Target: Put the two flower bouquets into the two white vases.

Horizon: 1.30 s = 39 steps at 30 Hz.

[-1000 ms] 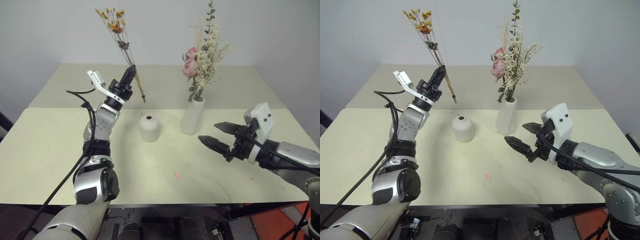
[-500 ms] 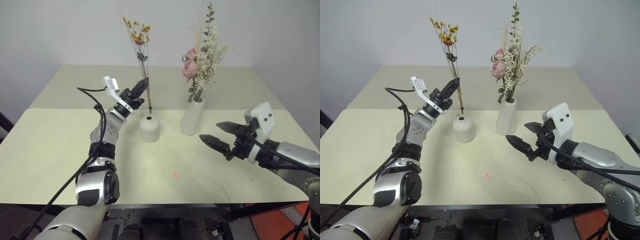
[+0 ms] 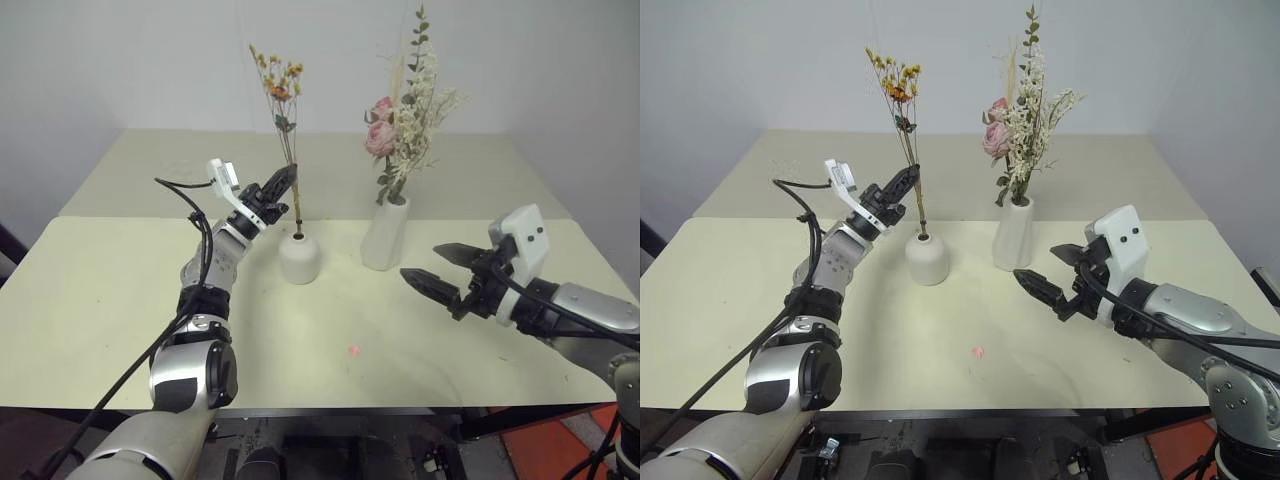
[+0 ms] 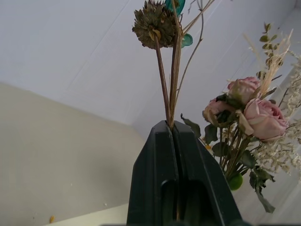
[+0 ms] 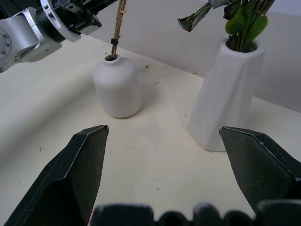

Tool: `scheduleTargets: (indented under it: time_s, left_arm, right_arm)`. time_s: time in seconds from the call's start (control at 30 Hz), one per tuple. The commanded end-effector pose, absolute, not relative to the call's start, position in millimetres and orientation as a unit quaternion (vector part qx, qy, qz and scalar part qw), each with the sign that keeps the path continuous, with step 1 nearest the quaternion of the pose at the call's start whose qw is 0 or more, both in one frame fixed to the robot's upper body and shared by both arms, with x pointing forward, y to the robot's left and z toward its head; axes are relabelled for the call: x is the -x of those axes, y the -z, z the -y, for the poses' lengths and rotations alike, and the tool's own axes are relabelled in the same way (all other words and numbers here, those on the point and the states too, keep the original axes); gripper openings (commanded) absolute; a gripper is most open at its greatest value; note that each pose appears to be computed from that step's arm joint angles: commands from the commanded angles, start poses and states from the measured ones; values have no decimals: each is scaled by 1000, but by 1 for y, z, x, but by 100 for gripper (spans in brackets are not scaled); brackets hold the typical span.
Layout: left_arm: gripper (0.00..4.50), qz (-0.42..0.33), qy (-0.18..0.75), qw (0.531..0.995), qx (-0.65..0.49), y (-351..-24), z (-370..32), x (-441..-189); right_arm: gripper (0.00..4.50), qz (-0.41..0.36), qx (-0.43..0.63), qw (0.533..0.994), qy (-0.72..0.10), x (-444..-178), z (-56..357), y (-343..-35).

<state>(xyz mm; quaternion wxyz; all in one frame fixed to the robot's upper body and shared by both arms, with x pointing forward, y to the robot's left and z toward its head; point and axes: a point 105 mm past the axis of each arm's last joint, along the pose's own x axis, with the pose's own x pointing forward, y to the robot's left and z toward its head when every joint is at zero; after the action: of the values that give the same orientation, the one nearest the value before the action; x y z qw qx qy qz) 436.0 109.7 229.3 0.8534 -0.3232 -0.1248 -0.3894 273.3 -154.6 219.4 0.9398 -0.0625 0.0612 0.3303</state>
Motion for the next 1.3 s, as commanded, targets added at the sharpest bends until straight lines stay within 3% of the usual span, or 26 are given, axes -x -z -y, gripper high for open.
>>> scheduleTargets:
  time_s: [0.03, 0.57, 0.97, 1.3]
  left_arm:
    - [3, 139, 406, 853, 298, -236, -107, -432]
    - [3, 142, 411, 853, 289, -231, -107, -428]
    - [3, 197, 440, 831, 277, -244, -107, -412]
    - [3, 183, 416, 851, 263, -233, -115, -417]
  right_arm:
    - [450, -31, 70, 941, -328, -273, 154, -231]
    - [450, -26, 64, 944, -323, -276, 155, -231]
    - [450, -27, 67, 943, -324, -275, 156, -229]
    - [450, -27, 69, 944, -322, -276, 156, -227]
